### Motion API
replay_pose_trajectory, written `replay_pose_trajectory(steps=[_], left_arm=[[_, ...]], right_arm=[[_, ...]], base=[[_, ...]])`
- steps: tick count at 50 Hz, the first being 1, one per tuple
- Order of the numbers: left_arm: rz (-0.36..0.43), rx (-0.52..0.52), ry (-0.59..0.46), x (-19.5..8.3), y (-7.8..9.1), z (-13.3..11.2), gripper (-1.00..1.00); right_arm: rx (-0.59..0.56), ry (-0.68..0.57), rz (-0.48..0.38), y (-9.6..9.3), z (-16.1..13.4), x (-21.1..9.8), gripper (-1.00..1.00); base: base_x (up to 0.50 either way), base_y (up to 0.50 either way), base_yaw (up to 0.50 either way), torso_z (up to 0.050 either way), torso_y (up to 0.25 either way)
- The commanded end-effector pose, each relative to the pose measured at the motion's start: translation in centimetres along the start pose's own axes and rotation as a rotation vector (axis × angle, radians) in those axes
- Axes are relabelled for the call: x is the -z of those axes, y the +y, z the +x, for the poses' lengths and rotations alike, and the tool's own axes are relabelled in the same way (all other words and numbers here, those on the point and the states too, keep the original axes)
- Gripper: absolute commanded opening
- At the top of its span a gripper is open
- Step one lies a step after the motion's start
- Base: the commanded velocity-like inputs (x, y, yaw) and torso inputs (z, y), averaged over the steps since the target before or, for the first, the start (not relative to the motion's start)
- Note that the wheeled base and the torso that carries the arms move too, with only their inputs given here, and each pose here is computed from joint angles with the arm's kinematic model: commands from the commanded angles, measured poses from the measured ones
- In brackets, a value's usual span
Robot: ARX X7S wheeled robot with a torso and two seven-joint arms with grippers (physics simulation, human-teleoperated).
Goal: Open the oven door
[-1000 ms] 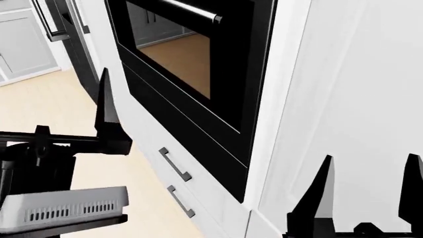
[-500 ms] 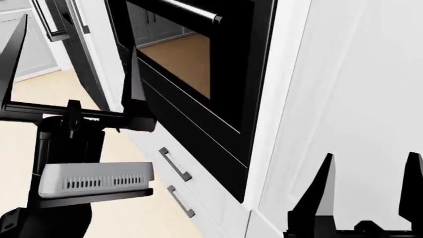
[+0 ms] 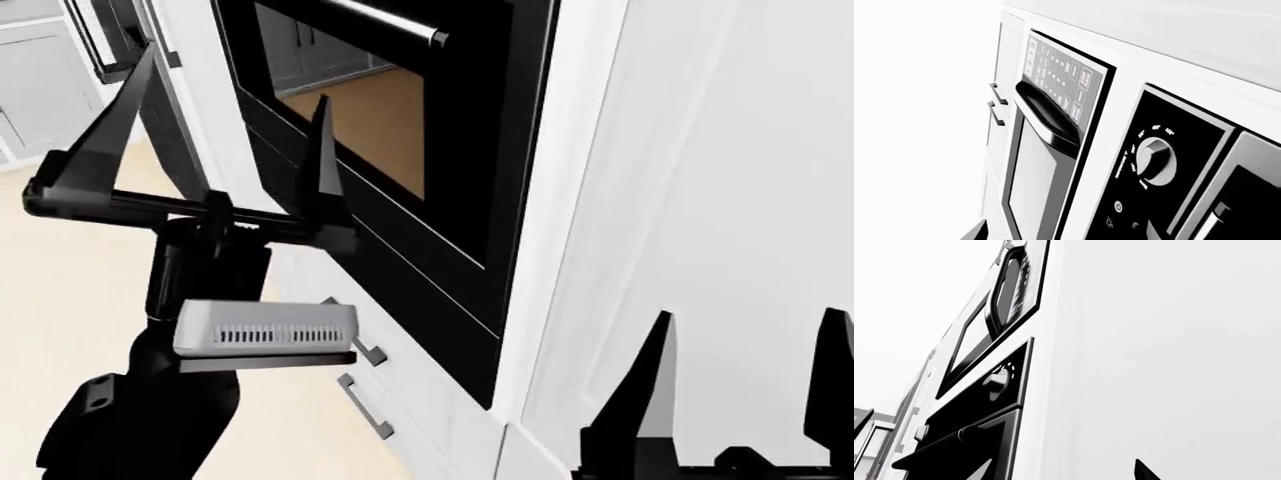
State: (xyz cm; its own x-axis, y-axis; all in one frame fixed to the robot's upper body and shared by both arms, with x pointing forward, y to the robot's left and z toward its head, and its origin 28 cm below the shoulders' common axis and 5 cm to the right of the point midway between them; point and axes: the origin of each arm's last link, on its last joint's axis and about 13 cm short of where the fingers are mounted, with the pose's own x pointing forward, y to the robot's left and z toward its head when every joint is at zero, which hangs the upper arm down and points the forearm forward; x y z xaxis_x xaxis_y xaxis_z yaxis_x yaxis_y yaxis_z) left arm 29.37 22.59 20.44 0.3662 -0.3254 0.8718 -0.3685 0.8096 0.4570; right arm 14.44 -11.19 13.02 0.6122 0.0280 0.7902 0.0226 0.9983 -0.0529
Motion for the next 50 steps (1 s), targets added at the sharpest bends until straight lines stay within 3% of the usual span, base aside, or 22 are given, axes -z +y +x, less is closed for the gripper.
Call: replay_pose_trajectory(steps=[1, 23, 50], left_arm=[[-0.009, 0.002, 0.01, 1.0, -1.2, -0.2, 1.0], [-0.059, -0.074, 0.01, 2.6, -3.2, 1.2, 1.0], [-0.081, -0.019, 0.041, 3.9, -5.2, 2.3, 1.0]], right_arm=[[-0.001, -0.003, 0.005, 0.0, 0.0, -0.1, 1.0], [-0.001, -0.012, 0.015, 0.0, 0.0, -0.2, 1.0], [-0.003, -0.012, 0.023, 0.0, -0.1, -0.2, 1.0]], base=[[0.0, 0.0, 0.0, 0.0, 0.0], [0.0, 0.0, 0.0, 0.0, 0.0], [0.0, 0.0, 0.0, 0.0, 0.0]])
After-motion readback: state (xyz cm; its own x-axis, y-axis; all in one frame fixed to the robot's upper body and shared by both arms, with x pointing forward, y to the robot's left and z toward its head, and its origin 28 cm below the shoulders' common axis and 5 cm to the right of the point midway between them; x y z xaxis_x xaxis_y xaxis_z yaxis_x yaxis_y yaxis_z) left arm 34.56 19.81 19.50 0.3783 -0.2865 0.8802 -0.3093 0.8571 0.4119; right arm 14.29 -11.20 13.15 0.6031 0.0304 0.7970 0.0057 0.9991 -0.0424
